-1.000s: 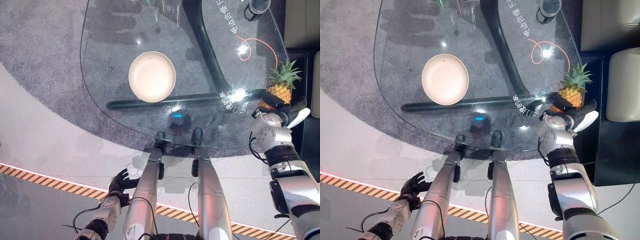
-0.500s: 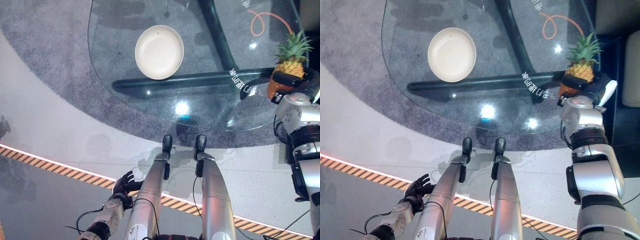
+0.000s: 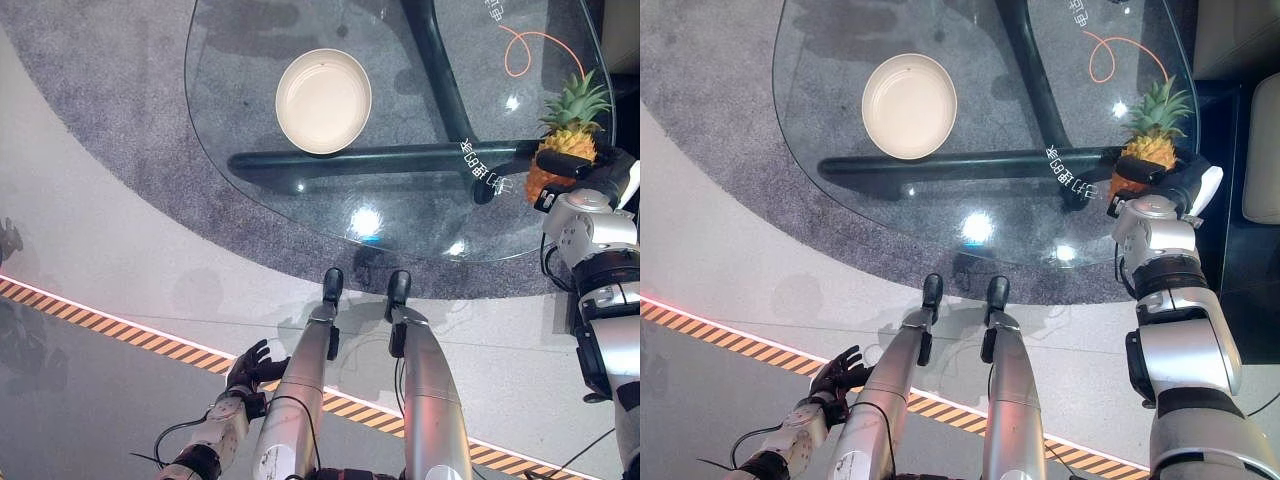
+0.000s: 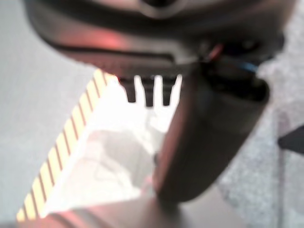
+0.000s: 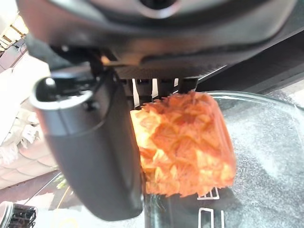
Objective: Pick up the fruit to the plate
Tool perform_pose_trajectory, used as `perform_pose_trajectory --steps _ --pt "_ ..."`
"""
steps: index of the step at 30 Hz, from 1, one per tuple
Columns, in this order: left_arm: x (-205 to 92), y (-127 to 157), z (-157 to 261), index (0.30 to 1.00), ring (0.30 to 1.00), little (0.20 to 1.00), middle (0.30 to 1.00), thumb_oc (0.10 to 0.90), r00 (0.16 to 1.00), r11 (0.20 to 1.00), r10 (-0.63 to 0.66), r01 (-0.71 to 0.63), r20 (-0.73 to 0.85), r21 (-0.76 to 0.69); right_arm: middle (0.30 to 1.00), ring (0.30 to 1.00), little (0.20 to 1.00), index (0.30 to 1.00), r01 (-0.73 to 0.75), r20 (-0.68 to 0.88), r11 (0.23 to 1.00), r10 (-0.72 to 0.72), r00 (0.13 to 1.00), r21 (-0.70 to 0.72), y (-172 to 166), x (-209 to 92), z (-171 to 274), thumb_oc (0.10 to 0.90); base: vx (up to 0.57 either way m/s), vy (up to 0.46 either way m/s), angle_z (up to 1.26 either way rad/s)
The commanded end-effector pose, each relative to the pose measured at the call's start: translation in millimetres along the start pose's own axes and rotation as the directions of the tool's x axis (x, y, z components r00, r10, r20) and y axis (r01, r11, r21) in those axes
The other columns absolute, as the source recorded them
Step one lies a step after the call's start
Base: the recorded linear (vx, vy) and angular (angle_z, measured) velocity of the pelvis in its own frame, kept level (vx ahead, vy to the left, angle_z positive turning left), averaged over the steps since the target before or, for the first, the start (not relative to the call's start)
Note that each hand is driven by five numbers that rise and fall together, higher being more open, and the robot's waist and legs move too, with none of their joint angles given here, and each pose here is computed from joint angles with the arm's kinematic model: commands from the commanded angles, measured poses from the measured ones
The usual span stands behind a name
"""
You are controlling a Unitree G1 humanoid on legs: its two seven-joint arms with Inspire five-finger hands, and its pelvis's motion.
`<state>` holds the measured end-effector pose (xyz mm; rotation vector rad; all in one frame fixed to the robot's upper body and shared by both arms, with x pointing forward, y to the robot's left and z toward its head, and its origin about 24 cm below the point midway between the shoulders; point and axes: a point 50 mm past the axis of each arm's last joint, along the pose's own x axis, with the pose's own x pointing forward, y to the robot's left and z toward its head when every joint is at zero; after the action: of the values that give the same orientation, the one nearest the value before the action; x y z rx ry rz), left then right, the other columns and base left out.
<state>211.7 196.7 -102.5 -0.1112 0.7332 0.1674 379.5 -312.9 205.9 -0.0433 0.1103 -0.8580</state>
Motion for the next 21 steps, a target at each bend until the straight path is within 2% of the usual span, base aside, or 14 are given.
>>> perform_pose_trajectory --steps 1,9,21 --pt "-13.4 -13.5 -37.8 0.9 0.9 0.9 0.9 0.8 0.995 0.997 -0.062 0.057 -0.083 -0.05 0.3 0.3 0.2 0.3 -0.12 -0.175 0.984 0.097 0.98 -0.128 13.6 -7.1 -56.1 0.1 -0.01 -0.007 0.05" --pt "-13.8 -4.1 -35.2 0.9 0.9 0.9 0.9 0.8 0.999 0.997 -0.017 0.014 -0.043 -0.071 0.3 0.3 0.2 0.3 -0.088 -0.03 0.989 0.085 0.996 -0.116 9.7 -6.3 -39.8 0.1 -0.01 -0.004 0.02" --pt "-10.9 19.3 -10.4 0.9 0.9 0.9 0.9 0.8 0.987 0.966 0.14 -0.119 0.078 -0.229 0.3 0.3 0.2 0.3 -0.175 0.201 0.984 0.164 0.966 0.039 24.1 -39.4 -14.9 0.1 -0.01 -0.019 -0.02"
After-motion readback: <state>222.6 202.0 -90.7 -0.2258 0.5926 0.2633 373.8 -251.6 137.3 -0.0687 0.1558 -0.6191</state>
